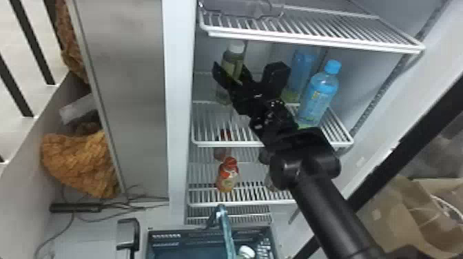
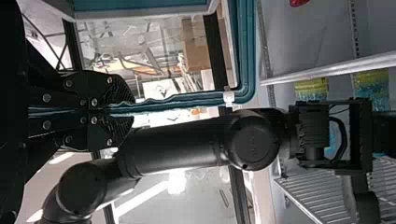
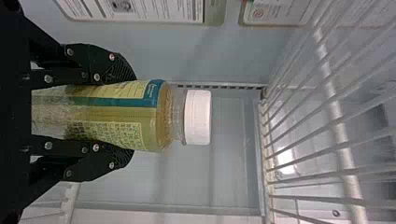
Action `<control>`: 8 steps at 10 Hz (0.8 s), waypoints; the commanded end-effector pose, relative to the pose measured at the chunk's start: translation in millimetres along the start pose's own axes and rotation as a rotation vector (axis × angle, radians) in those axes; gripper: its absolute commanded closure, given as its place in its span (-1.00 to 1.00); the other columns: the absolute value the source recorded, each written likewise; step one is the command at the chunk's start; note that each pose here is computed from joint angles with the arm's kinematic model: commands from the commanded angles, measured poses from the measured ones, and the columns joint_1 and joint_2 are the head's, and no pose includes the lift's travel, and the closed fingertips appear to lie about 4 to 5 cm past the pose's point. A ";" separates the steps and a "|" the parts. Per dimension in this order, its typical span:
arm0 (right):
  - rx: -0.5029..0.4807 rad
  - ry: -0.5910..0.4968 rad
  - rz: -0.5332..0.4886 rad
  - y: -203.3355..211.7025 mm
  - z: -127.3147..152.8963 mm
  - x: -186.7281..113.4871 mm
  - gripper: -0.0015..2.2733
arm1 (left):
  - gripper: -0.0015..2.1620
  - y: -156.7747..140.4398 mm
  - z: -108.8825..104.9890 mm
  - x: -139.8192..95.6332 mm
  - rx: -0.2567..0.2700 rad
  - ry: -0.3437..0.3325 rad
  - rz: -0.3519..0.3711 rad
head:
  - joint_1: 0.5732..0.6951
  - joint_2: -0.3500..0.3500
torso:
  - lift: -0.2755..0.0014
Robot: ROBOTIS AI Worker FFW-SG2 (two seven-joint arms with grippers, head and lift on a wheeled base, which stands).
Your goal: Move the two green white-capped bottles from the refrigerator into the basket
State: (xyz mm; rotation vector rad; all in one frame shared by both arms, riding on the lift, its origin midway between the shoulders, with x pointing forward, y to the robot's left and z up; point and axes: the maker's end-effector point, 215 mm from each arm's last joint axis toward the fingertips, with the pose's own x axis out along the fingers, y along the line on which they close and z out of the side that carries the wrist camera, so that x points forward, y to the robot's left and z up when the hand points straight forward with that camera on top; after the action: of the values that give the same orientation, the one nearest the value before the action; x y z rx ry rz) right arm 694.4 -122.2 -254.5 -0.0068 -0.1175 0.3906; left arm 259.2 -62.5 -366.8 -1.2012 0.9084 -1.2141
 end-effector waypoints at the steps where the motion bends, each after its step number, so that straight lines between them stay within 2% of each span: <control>1: 0.005 -0.011 0.003 5.2 6.3 -14.5 -0.23 | 0.08 0.7 -1.0 -0.6 -0.003 -0.001 0.001 | 1.00 -0.61 | 0.96; 6: 0.014 -0.035 -0.018 3.3 26.7 -69.7 -0.23 | 0.08 0.2 0.3 -2.1 -0.008 -0.013 -0.004 | 1.00 -0.69 | 0.96; 8: 0.020 -0.017 -0.017 7.5 26.0 -86.6 -0.23 | 0.08 0.4 0.2 -2.8 -0.010 -0.015 -0.004 | 1.00 -0.72 | 0.96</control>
State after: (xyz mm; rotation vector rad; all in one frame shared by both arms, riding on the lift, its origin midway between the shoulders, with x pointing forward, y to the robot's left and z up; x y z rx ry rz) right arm 613.9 -147.3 -238.9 0.0159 -0.1332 0.3772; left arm 259.0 -59.8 -367.4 -1.2189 0.9024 -1.2034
